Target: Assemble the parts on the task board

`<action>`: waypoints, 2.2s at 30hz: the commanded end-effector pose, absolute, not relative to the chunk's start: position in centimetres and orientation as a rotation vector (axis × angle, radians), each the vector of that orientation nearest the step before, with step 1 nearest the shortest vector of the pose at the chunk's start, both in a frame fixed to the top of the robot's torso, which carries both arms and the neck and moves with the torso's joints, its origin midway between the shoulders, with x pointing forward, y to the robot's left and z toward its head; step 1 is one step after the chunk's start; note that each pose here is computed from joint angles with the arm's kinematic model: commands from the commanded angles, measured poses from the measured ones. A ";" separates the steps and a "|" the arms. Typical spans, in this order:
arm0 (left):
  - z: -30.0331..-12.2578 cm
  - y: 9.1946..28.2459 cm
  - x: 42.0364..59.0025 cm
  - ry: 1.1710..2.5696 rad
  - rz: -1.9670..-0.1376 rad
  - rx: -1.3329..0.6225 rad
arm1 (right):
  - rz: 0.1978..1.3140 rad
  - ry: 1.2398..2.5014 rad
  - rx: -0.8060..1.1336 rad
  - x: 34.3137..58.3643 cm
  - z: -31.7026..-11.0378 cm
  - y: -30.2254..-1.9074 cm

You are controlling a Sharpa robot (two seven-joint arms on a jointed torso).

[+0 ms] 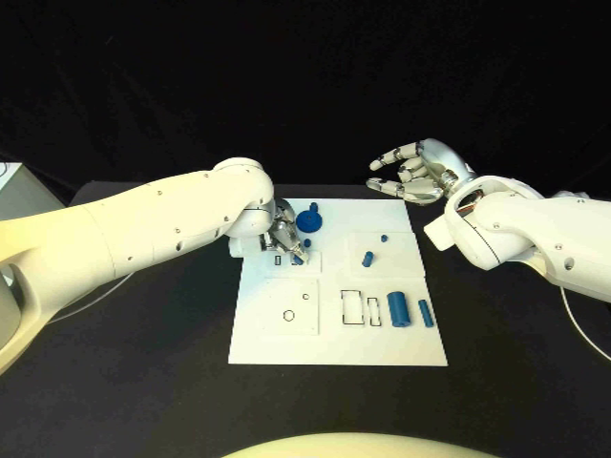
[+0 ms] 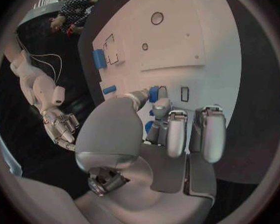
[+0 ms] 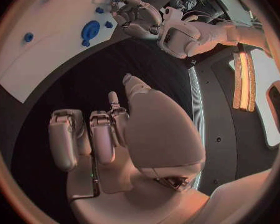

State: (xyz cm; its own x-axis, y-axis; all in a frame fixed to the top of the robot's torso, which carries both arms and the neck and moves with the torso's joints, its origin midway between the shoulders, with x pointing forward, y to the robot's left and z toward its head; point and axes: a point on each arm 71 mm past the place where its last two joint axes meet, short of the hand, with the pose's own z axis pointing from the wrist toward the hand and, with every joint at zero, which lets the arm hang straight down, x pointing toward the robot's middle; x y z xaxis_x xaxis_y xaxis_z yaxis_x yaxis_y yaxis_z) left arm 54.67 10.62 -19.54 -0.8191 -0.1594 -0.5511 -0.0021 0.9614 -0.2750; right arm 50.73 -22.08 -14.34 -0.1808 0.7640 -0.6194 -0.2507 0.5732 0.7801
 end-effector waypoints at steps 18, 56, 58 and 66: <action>-19.1 11.8 54.5 2.461 -0.499 -0.298 | 0.953 1.537 0.441 50.8 -14.9 -22.1; -20.9 11.2 52.9 2.191 -0.341 -0.104 | 0.942 1.552 0.437 50.8 -15.1 -22.5; -21.1 11.2 52.8 2.196 -0.340 -0.101 | 0.942 1.553 0.437 50.8 -15.1 -22.5; -21.4 11.3 52.6 2.220 -0.332 -0.085 | 0.940 1.555 0.437 50.8 -15.1 -22.6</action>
